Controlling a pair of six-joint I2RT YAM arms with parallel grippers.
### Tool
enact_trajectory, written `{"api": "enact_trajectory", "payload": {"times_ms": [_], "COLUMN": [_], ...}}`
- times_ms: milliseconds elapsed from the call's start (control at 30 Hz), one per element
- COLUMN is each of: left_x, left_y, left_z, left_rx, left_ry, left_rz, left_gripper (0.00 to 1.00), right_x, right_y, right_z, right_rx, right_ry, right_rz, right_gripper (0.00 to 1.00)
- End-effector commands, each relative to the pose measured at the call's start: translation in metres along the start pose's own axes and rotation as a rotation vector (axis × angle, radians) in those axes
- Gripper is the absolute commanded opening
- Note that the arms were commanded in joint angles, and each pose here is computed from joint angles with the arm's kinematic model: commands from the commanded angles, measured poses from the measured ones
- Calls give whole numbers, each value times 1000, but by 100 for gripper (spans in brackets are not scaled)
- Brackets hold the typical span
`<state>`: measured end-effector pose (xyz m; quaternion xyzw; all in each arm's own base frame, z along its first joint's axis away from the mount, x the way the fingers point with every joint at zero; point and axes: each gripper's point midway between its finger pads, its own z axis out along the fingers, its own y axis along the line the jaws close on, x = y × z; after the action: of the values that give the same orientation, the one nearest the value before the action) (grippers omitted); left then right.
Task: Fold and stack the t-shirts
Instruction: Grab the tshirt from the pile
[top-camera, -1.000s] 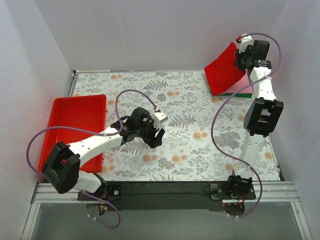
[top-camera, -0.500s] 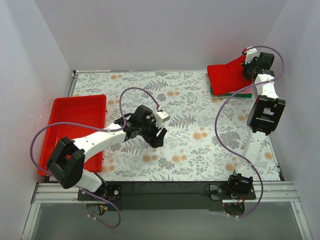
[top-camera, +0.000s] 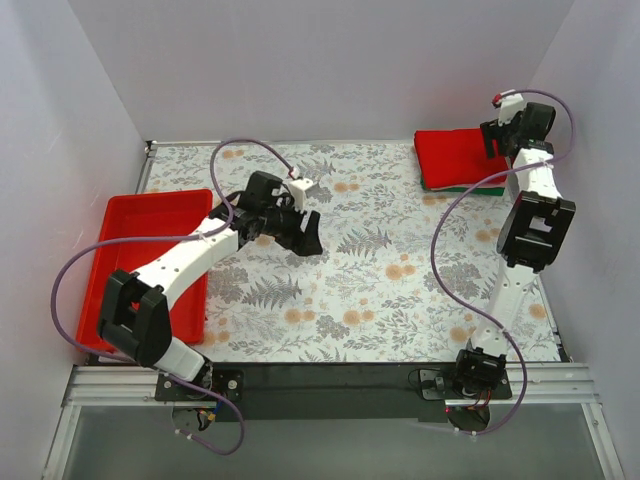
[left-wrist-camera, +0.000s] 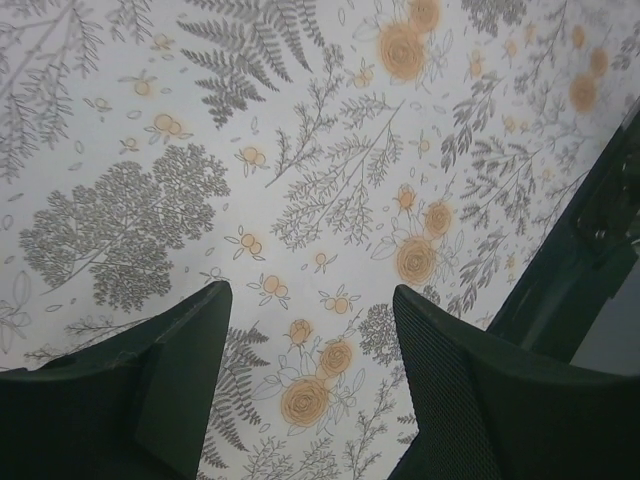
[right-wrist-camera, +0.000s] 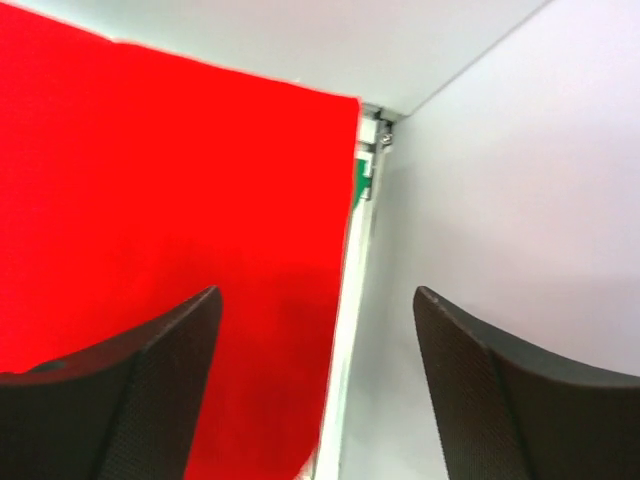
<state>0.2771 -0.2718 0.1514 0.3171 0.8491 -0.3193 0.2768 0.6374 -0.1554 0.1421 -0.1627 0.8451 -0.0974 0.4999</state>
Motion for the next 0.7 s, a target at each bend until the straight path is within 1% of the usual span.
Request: {"api": "enact_trajectory", "payload": {"times_ms": [0, 33, 67, 100, 133, 167, 200, 233, 267, 300, 333, 400, 433, 467, 500, 533, 567, 600, 667], "left_x": [-34, -40, -45, -50, -56, -61, -64, -73, -76, -80, -85, -89, -86, -88, -87, -84, -77, -72, -62], "left_y": [-7, -5, 0, 0, 2, 6, 8, 11, 20, 27, 31, 47, 52, 60, 66, 70, 78, 82, 88], "left_z": [-25, -29, -36, -41, -45, -51, -54, -60, -63, -64, -69, -78, -77, -84, -87, -89, -90, -89, -90], "left_rx": [45, 45, 39, 39, 29, 18, 11, -11, -38, -60, -74, -101, -102, -106, -114, -118, -133, -155, -195], "left_ry": [-79, -97, -120, -137, -160, -177, -188, -206, -214, -214, -211, -218, -202, -213, -219, -219, -211, -204, -192], "left_rz": [-40, -45, -52, -53, -52, -67, -74, -76, -99, -110, -121, -156, -182, -200, -228, -242, -261, -265, -269], "left_gripper": [65, 65, 65, 66, 66, 67, 68, 72, 74, 75, 75, 75, 76, 76, 76, 77, 78, 78, 79], "right_x": [-101, -95, -101, -117, -113, -119, -131, -125, -135, -138, -132, -128, -119, -114, -97, -91, -88, -63, -44], "right_y": [-45, -36, -32, -29, -21, -18, -8, 3, 8, 21, 36, 59, 73, 85, 105, 119, 129, 150, 179], "right_z": [-85, -90, -100, -121, -128, -139, -156, -164, -182, -191, -201, -221, -229, -235, -245, -250, -266, -266, -276], "right_rx": [119, 87, 68, 52, 20, 1, -48, -91, -110, -178, -233, -320, -366, -398, -442, -472, -483, -531, -594], "right_ry": [-205, -185, -196, -225, -199, -203, -225, -189, -204, -213, -175, -161, -129, -116, -81, -72, -78, -29, 4], "right_rz": [-29, -20, -21, -15, 12, 21, 38, 69, 82, 98, 137, 190, 223, 234, 253, 243, 231, 254, 248], "right_gripper": [84, 85, 85, 86, 86, 86, 86, 87, 88, 89, 96, 99, 98, 98, 98, 98, 98, 98, 98]}}
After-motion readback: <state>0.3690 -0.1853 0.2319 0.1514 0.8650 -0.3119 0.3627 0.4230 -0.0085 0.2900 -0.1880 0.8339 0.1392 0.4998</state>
